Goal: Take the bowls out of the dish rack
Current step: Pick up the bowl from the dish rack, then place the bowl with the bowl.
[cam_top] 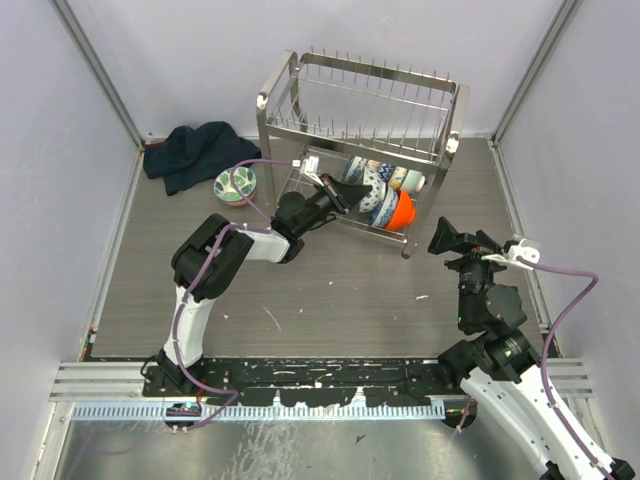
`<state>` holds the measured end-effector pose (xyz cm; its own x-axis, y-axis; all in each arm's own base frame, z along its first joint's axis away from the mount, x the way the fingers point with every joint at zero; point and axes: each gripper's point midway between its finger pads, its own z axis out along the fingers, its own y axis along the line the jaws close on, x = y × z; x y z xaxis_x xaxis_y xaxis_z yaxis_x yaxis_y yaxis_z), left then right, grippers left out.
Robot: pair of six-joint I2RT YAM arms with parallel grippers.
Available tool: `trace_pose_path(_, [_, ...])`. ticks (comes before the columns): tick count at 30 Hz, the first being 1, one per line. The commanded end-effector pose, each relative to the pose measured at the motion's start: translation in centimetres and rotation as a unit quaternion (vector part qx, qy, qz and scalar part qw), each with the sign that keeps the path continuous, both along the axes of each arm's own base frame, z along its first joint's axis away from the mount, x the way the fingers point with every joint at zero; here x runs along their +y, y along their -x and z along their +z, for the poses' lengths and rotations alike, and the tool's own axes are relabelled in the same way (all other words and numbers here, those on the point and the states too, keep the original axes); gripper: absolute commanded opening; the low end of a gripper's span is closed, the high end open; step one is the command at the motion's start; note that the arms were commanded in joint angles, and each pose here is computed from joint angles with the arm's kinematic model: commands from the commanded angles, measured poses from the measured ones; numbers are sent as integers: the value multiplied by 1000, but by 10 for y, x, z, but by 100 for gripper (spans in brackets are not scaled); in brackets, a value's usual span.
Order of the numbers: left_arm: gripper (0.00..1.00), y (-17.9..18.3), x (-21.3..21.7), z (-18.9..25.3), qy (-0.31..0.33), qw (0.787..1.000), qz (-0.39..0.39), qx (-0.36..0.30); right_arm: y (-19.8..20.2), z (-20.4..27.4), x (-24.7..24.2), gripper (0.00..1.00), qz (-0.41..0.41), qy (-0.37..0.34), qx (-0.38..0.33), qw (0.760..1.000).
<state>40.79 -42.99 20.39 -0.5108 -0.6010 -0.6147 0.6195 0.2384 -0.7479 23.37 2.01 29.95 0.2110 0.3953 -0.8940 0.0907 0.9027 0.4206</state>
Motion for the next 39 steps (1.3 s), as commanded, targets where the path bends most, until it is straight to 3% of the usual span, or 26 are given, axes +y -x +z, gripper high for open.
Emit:
trace_pose_path(1, [0, 7, 18, 70, 66, 996, 14, -65, 0, 15, 1, 100, 1, -14, -22, 1000])
trace_pose_path(21, [0, 29, 5, 85, 74, 993, 41, -86, 1, 15, -1, 100, -2, -15, -23, 1000])
trace_pose_path(39, [0, 72, 31, 98, 55, 988, 108, -92, 3, 15, -2, 100, -2, -17, -23, 1000])
